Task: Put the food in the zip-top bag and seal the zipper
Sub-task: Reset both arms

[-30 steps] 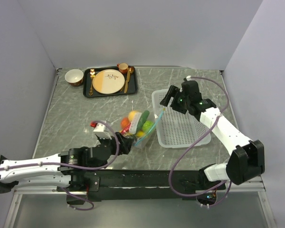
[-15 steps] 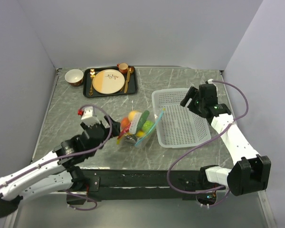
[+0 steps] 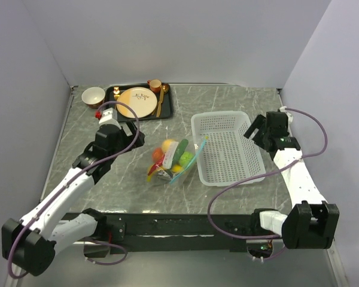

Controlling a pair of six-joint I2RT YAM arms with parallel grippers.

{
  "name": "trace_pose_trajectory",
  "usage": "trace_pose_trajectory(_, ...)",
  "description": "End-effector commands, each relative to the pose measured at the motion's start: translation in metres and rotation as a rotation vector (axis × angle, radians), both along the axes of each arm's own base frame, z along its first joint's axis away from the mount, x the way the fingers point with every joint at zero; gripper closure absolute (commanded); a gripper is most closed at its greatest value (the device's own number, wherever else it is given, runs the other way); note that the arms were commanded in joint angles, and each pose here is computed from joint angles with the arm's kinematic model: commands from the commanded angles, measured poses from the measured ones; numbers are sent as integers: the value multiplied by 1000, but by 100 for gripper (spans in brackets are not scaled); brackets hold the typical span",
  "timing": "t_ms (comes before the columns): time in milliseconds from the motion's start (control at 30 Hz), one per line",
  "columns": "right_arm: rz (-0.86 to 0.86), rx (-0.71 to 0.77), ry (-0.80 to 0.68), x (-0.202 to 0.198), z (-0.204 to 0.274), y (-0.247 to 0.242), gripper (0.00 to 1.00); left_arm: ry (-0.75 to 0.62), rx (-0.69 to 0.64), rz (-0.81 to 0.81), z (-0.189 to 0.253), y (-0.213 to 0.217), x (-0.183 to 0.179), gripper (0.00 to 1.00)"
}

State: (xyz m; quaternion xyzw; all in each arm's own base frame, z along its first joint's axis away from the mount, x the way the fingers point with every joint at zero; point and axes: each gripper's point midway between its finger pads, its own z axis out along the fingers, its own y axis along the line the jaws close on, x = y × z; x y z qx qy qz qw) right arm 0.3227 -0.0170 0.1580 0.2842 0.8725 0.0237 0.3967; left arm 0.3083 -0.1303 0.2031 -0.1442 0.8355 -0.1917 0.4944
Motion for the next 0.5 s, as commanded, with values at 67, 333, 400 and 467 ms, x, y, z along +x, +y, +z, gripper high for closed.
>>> trace_pose_trajectory(67,-103,-60,-224,5,42,-23,2,-137,-37,-32,36,-3,1,1)
trace_pose_trajectory(333,-163,-76,-458,-26,56,-31,0,-126,-43,10,23,6,-5,1)
trace_pose_trajectory(400,-168,-77,-483,-28,50,-32,0,-126,-23,29,28,10,-3,1)
trace_pose_trajectory(467,-197,-95,-491,-30,44,-37,0,-141,19,84,32,20,-2,0)
